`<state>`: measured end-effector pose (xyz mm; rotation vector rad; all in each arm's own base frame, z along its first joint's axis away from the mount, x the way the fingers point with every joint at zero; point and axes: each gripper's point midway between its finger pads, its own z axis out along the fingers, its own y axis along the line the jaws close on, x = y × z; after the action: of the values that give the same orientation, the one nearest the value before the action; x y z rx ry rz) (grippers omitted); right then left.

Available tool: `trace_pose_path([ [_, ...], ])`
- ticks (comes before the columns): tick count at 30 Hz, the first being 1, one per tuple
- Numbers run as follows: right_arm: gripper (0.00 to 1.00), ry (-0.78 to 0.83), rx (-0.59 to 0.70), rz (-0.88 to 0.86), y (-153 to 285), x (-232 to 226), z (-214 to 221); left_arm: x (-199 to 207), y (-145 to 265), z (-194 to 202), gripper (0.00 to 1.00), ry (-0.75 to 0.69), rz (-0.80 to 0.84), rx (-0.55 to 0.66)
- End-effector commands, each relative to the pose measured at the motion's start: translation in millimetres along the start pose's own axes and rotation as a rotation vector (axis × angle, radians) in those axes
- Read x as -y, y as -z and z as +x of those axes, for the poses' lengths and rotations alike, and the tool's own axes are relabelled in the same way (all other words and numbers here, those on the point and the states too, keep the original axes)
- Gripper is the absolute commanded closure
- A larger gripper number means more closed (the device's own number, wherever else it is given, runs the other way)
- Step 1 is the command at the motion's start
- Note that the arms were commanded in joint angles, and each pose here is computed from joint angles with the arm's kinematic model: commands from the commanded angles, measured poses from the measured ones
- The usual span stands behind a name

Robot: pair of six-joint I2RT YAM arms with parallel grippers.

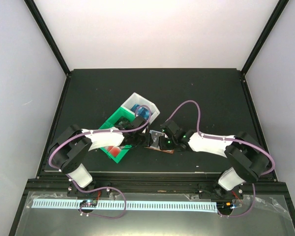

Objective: Put the credit cards into the card holder
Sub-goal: Turn over the card slot in the card holder.

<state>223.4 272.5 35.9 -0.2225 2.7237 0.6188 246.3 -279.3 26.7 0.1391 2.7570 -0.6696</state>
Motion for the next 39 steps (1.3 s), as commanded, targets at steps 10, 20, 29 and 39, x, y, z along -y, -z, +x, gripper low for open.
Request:
trace_pose_path([
  [10, 0.89, -0.014, -0.038, 0.063, -24.2, 6.8, 1.3, 4.3, 4.3, -2.2, 0.62, 0.012, 0.045, 0.005],
  [20, 0.92, -0.036, -0.049, 0.137, -29.3, 24.0, 8.5, 13.6, 6.5, -5.5, 0.64, 0.008, 0.096, 0.008],
  [29, 0.92, -0.039, -0.050, 0.142, -30.2, 25.8, 9.4, 20.2, 16.1, -10.7, 0.68, -0.019, 0.121, 0.038],
  [39, 0.92, -0.039, -0.053, 0.136, -31.4, 24.9, 9.9, 12.3, 20.3, -13.2, 0.52, -0.026, 0.076, 0.062],
])
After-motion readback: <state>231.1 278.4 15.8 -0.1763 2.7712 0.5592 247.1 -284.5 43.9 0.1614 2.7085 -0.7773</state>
